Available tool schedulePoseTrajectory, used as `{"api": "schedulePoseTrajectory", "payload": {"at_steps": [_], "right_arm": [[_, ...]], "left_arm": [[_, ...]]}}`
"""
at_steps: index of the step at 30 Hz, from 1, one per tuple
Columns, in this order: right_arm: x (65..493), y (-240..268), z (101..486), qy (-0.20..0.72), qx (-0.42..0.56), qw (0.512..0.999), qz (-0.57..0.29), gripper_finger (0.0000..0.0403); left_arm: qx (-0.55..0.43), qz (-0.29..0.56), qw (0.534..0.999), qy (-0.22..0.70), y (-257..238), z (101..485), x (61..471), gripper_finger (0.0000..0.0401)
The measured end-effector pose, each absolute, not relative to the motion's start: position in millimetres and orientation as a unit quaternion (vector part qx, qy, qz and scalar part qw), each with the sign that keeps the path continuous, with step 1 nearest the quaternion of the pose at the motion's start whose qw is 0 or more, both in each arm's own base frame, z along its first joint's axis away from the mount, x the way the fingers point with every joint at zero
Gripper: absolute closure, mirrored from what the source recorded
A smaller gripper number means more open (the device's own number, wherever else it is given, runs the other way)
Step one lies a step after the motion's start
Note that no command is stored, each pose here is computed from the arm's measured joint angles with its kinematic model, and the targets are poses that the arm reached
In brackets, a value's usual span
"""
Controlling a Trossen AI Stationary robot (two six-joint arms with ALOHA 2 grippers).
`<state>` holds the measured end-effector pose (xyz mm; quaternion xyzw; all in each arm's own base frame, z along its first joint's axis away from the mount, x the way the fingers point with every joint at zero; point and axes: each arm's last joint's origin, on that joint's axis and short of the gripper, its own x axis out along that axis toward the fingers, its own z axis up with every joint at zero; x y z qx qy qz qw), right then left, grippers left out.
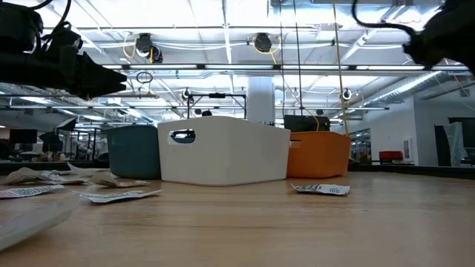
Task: Pick & Place First Aid Supplies
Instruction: Put the black towelette pack into the white bin
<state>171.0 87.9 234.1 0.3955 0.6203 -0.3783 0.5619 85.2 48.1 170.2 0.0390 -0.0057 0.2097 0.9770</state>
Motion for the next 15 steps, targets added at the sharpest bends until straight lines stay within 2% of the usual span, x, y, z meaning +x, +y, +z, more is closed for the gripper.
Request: {"api": "schedulePoseTrajectory", "payload": {"at_steps": [6, 15], "right_arm": [[160, 100, 221, 0.615, 0.405, 0.561, -0.380, 0.0206], [158, 113, 174, 0.604, 0.434, 0.565, -0.356, 0.0207]], "left_arm": [[0.039, 0.210, 0.977, -0.006, 48, 170, 85, 0.0034], [0.039, 0.210, 0.977, -0.005, 48, 170, 85, 0.0034]]}}
